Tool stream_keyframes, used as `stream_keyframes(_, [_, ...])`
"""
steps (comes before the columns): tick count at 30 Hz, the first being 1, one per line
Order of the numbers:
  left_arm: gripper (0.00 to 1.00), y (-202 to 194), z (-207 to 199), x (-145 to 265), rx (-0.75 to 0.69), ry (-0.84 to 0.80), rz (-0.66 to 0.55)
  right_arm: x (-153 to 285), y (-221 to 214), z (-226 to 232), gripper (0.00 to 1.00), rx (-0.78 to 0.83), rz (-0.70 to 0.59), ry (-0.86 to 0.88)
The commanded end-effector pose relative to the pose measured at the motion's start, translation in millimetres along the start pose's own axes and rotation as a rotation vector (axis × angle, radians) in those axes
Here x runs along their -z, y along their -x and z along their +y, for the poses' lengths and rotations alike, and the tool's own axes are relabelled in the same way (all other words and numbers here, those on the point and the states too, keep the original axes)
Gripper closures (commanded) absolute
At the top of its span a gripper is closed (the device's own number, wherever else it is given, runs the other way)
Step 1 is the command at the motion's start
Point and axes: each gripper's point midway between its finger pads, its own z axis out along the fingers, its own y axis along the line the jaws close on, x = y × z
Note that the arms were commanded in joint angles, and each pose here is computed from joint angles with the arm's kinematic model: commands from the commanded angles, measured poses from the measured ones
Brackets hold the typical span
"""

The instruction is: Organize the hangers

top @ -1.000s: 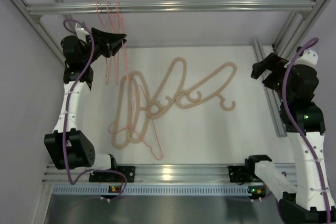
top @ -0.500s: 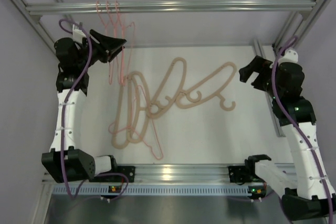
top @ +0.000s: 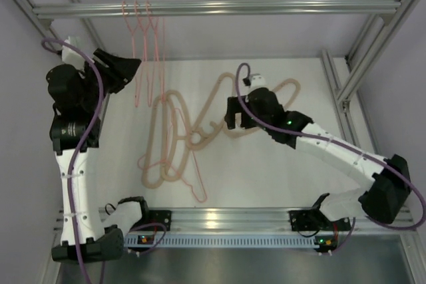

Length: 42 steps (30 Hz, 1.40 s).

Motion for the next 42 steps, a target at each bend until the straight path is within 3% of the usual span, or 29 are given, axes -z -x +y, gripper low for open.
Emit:
stream_keyframes(1, [0.44, 9, 15, 28, -0.069, 0.124, -0.104, -11, -12, 82, 0.06, 0.108, -0.051, 0.118])
stream_keyframes(6, [0.44, 0, 23, 29, -0.047, 0.141, -0.086, -38, -79, 152, 0.11, 0.280, 0.059, 0.179])
stream_keyframes(19, [0.44, -1, 23, 35, -0.051, 0.154, -0.089, -72, -140, 234, 0.35, 0.371, 0.129, 0.376])
stream_keyframes(25, [0.44, 0, 21, 37, -0.052, 0.151, -0.096, -89, -163, 243, 0.46, 0.394, 0.172, 0.372])
stream_keyframes(29, [0.44, 0, 21, 36, -0.053, 0.149, -0.091, -97, -182, 245, 0.60, 0.404, 0.212, 0.380])
stream_keyframes(42, [0.45, -3, 23, 35, -0.055, 0.153, -0.084, -115, -219, 243, 0.62, 0.438, 0.277, 0.375])
